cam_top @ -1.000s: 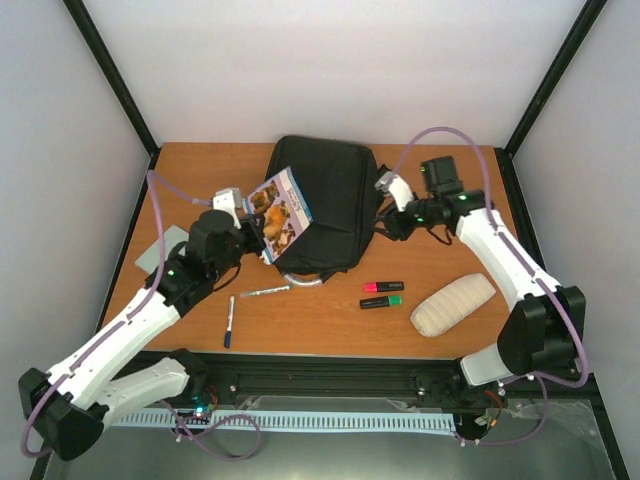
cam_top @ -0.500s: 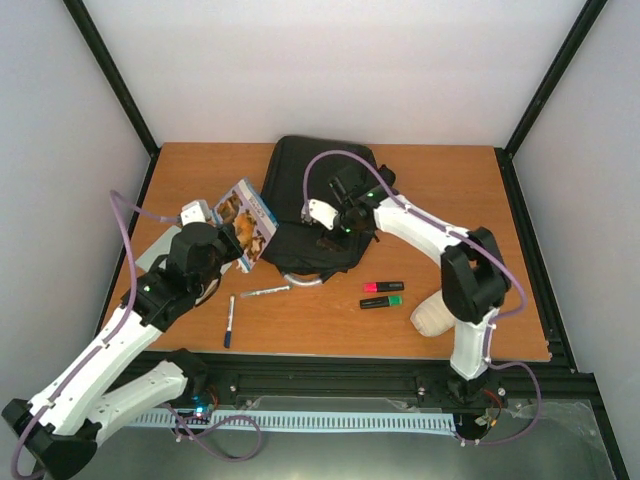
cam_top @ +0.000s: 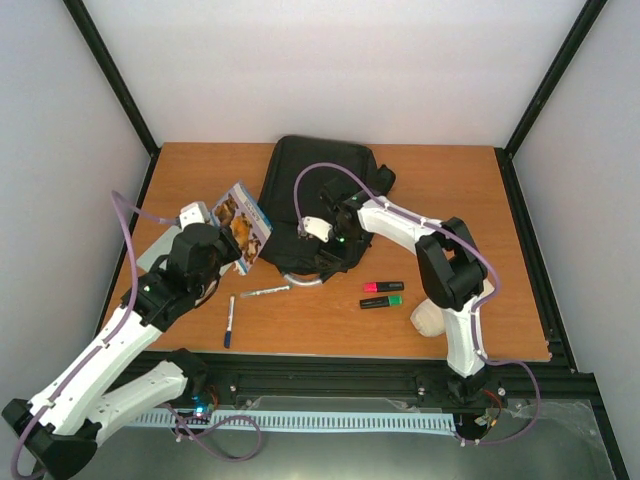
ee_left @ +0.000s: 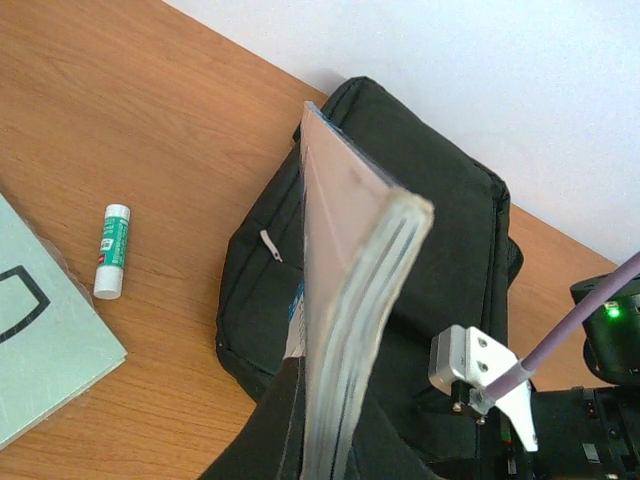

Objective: Pack the student bag
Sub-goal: Place the book in the student bag.

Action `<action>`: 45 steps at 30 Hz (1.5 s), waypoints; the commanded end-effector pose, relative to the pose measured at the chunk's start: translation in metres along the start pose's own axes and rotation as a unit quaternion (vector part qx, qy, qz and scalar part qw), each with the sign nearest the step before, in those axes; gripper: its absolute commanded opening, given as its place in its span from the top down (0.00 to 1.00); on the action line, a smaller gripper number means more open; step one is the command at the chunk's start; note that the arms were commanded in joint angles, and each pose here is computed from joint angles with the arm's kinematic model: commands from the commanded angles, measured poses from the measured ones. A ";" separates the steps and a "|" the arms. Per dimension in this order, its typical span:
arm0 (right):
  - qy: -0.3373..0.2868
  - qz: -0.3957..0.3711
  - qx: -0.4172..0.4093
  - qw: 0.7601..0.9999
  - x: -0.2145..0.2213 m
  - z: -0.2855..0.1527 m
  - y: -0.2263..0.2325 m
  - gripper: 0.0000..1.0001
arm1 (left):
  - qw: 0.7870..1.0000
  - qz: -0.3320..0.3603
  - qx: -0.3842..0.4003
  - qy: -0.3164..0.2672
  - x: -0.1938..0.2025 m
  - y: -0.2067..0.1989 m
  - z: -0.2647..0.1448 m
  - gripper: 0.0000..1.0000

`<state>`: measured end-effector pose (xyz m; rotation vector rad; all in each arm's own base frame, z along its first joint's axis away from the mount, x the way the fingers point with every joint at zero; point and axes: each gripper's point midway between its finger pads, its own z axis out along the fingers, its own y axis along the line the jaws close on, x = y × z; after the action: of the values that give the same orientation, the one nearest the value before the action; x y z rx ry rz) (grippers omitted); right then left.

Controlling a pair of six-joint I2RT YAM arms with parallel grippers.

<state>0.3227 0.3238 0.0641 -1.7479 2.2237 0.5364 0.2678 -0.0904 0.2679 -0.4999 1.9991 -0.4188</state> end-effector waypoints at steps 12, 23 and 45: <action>-0.045 0.176 0.104 0.978 0.040 -0.064 -0.080 0.97 | 0.999 -0.020 0.031 0.006 -0.001 -0.018 0.009 0.99; -0.154 0.370 0.156 0.903 0.148 -0.168 -0.146 0.97 | 0.996 -0.014 0.075 0.052 0.022 -0.039 0.027 0.99; -0.231 0.248 0.019 0.941 -0.009 -0.177 -0.065 0.97 | 0.963 -0.020 0.259 0.069 -0.004 -0.111 -0.023 0.99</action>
<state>0.3798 0.2225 0.1864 -0.9387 2.3664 0.7531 0.2783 -0.1679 0.2694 -0.2445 2.0652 -0.7861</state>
